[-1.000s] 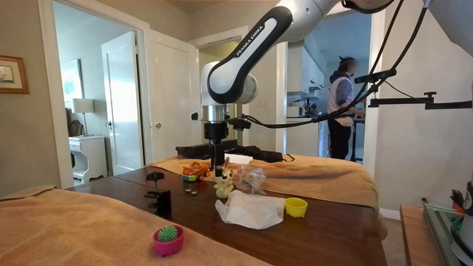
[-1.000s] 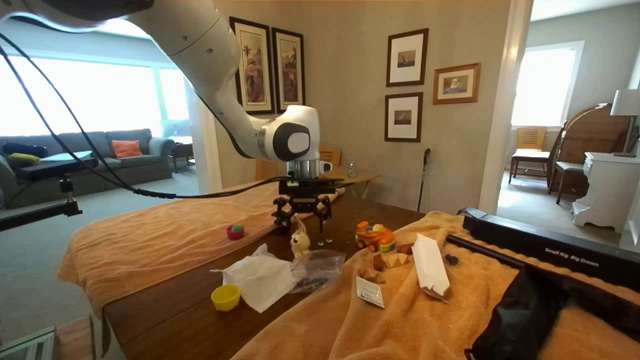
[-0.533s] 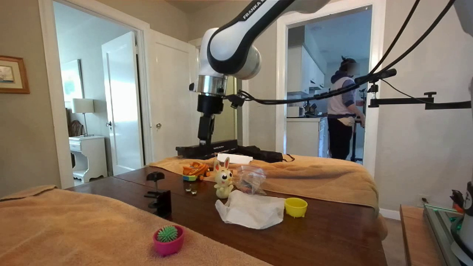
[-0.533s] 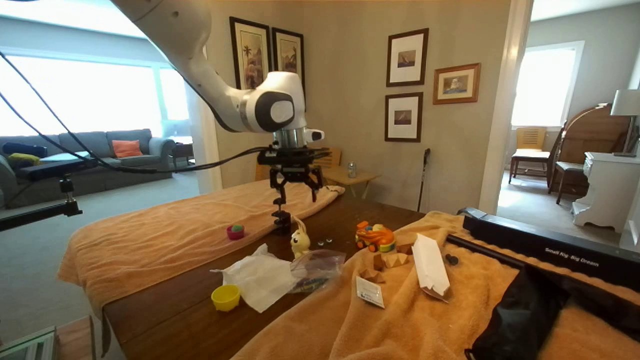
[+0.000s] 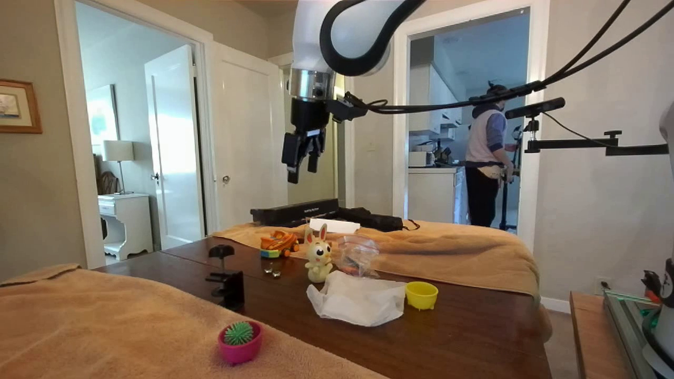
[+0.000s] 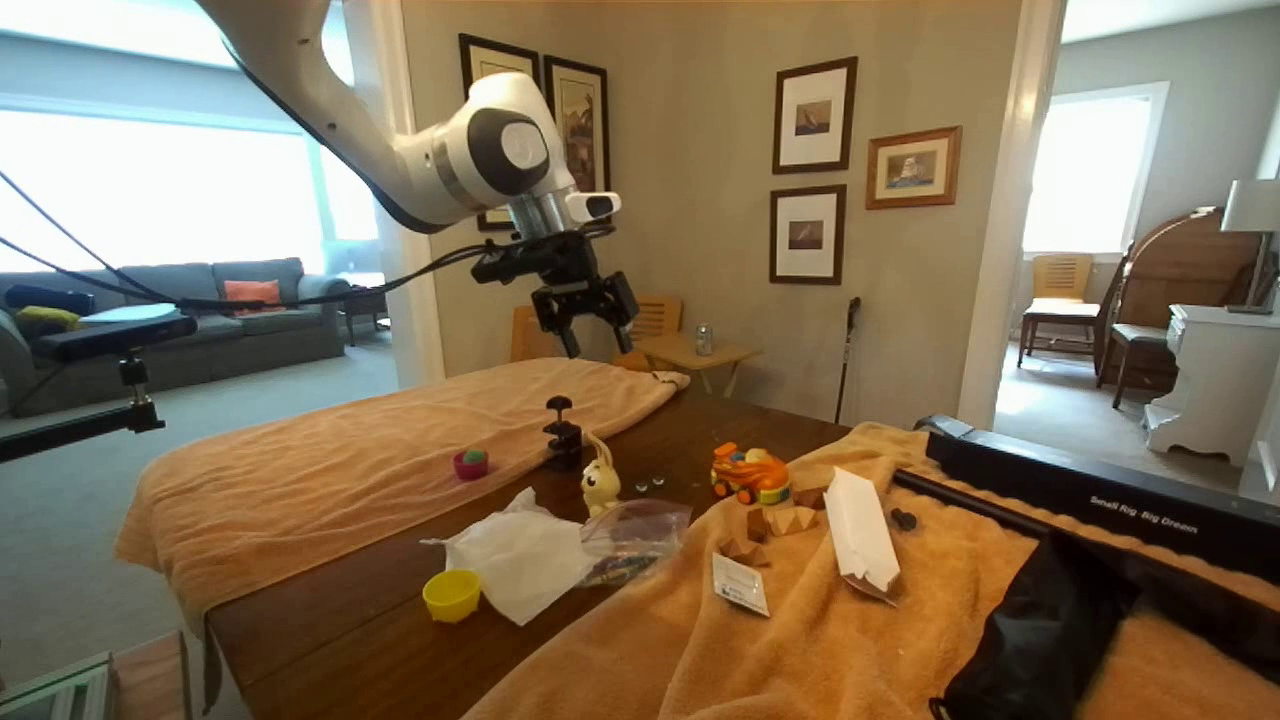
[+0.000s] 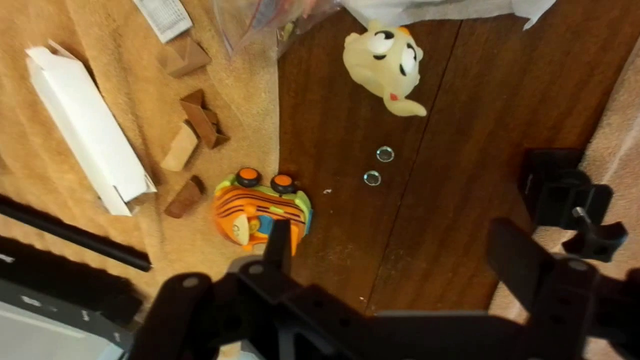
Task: Turn the doll to the left
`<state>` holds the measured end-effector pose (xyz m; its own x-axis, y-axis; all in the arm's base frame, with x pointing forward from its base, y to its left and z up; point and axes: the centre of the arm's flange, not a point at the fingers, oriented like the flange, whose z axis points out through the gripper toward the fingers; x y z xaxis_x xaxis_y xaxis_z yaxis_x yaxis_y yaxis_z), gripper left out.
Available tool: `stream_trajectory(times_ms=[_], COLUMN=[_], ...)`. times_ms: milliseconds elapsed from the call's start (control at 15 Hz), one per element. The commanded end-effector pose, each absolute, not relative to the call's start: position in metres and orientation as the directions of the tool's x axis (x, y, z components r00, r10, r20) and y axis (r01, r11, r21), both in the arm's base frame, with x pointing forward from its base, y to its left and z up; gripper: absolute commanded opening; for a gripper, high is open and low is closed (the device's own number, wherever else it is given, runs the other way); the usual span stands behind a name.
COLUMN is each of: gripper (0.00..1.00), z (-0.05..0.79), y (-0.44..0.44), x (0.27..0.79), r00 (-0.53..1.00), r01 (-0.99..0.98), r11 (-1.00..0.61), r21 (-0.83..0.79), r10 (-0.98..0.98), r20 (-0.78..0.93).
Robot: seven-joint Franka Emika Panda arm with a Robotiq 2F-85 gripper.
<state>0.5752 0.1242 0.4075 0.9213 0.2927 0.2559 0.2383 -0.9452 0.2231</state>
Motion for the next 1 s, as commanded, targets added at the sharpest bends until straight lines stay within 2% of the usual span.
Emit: stream_trajectory(times_ms=[0,400,533,733,933], gripper=[1.0,1.0,1.0,1.0,1.0], z=[0.412,0.411,0.408,0.402,0.401], y=[0.122,0.112,0.11,0.11,0.108], x=[0.544,0.523,0.516,0.517,0.52], r00=[0.961,0.986,0.985,0.982,0.98], r01=[0.051,-0.167,-0.166,-0.19,-0.195], r11=[-0.962,-0.954,-0.971,-0.98,-0.981], r21=[0.267,0.25,0.172,0.052,-0.001], r10=[0.12,-0.164,-0.173,-0.191,-0.195], r20=[0.248,0.033,-0.026,0.003,0.026])
